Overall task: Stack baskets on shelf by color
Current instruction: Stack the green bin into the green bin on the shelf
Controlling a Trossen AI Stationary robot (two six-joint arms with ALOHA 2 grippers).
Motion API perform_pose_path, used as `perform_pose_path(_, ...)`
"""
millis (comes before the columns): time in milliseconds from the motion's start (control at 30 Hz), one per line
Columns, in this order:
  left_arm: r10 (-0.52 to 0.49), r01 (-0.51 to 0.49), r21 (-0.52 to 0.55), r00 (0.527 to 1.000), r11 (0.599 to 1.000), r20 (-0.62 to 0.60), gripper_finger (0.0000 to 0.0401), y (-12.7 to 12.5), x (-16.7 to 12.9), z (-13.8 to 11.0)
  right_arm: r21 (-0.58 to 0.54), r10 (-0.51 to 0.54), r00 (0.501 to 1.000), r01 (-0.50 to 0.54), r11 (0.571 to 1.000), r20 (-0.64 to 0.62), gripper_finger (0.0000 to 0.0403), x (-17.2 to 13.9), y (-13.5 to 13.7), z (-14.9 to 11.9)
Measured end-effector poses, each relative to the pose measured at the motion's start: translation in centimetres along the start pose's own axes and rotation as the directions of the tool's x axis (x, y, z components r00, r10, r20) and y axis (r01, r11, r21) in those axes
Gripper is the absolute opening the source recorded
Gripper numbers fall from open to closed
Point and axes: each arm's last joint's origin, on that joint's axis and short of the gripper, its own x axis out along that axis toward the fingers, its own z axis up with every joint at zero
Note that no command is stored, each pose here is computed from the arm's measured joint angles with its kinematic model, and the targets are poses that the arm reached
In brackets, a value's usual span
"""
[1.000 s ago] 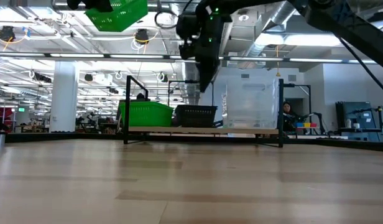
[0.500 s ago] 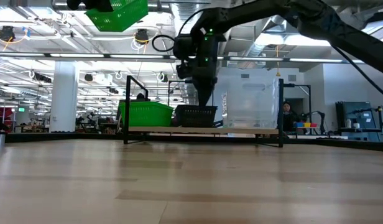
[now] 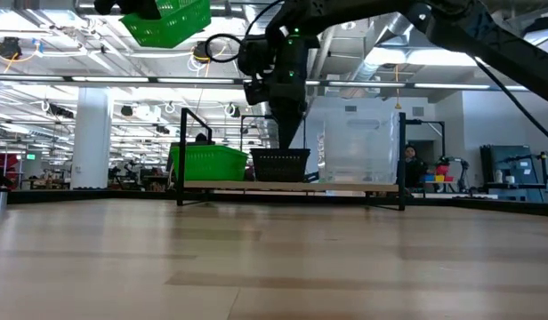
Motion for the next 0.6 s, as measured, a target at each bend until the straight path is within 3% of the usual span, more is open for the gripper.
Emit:
perform_pose_path(133, -0.002, 0.002, 0.002, 1.0, 1.0, -0.005, 0.0, 0.0, 0.0, -0.1, -0.004, -0.025, 1.0, 0.025, 1.0, -0.014, 0.0, 0.0, -0.3, -0.1)
perform_pose_path(400, -0.005, 0.005, 0.008, 1.0, 1.0, -0.029, 0.0, 0.0, 0.0, -0.3, 0.077, -0.076, 0.997, 0.077, 0.994, -0.009, 0.0, 0.3, -4.3, -1.2)
perform_pose_path(600, -0.003, 0.003, 0.003, 0.999, 1.0, -0.044, 0.0, 0.0, 0.0, -0.4, 0.126, -0.083, 0.997, 0.083, 0.989, -0.009, 0.0, 0.3, -5.9, -1.9)
